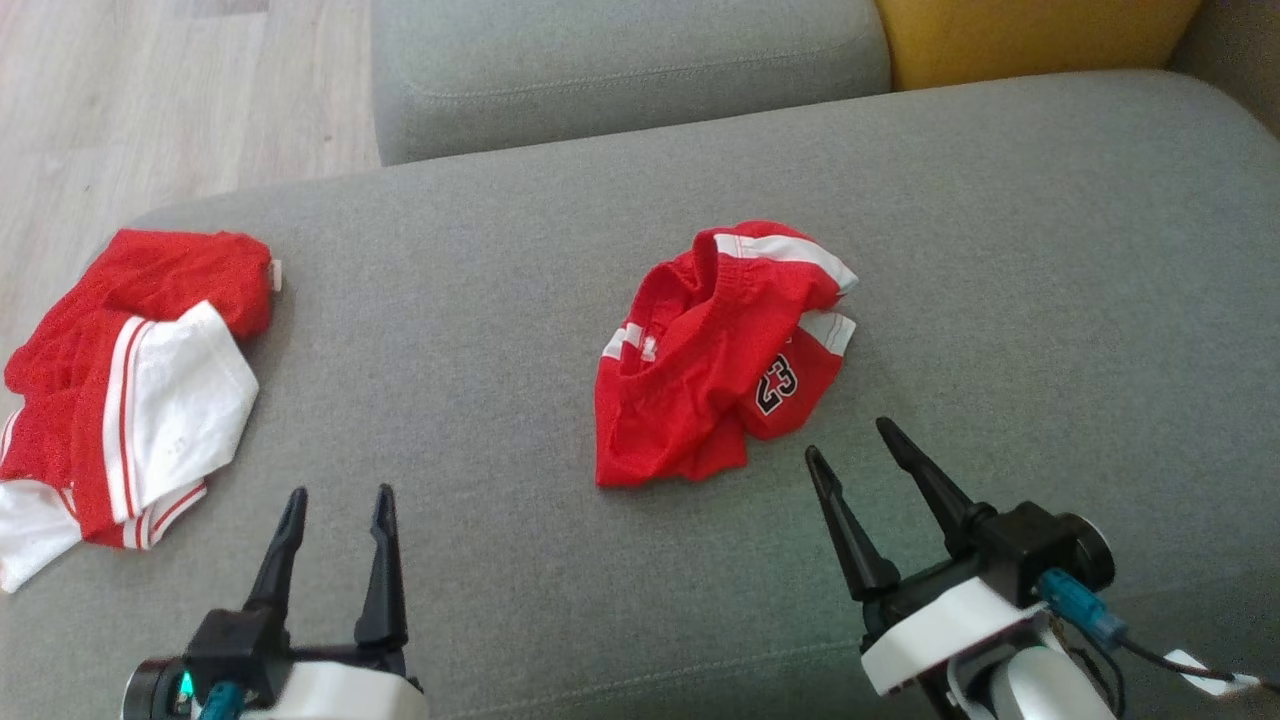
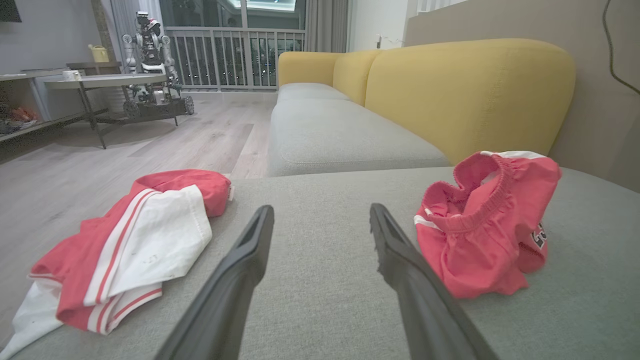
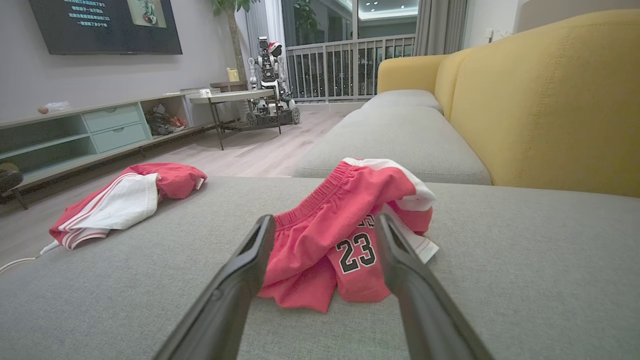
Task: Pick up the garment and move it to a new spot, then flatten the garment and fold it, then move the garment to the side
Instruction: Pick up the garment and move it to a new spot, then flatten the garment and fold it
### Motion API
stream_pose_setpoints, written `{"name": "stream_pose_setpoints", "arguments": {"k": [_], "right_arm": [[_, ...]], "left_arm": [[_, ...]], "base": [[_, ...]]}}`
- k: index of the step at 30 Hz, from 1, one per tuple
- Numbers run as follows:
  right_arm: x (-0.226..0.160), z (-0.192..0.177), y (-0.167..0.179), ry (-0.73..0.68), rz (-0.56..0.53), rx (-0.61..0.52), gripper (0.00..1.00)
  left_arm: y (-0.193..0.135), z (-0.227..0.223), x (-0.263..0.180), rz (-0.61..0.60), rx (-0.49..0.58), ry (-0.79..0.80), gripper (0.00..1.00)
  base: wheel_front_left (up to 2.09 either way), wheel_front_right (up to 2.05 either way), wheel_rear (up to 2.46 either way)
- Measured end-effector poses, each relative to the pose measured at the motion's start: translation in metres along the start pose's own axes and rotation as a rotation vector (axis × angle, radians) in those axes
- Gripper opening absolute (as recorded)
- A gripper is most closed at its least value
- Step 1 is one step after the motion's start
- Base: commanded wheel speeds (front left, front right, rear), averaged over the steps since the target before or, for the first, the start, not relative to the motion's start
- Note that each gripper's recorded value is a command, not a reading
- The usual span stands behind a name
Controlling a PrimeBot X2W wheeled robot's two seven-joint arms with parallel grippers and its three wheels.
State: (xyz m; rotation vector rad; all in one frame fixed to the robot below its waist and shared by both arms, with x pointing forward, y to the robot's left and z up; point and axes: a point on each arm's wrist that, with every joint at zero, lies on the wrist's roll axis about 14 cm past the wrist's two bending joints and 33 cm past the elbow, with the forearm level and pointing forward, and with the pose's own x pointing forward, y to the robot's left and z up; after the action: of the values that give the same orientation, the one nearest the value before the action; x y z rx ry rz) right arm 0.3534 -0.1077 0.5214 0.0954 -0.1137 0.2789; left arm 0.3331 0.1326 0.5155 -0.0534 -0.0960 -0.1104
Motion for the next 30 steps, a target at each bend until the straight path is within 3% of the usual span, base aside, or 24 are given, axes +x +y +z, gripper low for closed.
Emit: {"name": "stream_pose_setpoints", "arguments": {"k": [20,30], "right_arm": [[-0.013,-0.002,-0.009,0.007,-0.039,-0.001,1.0],[-0.014,-0.007,-0.01,0.024,-0.043,0.004,1.0]], "left_arm": [[0.007,0.003,-0.003,0.031,0.001,-0.013,1.0],[-0.002,-0.009,-0.002,-0.021,-0.014,0.024,1.0]], "base": [[0.0,0.0,0.0],[0.0,0.0,0.0]]}}
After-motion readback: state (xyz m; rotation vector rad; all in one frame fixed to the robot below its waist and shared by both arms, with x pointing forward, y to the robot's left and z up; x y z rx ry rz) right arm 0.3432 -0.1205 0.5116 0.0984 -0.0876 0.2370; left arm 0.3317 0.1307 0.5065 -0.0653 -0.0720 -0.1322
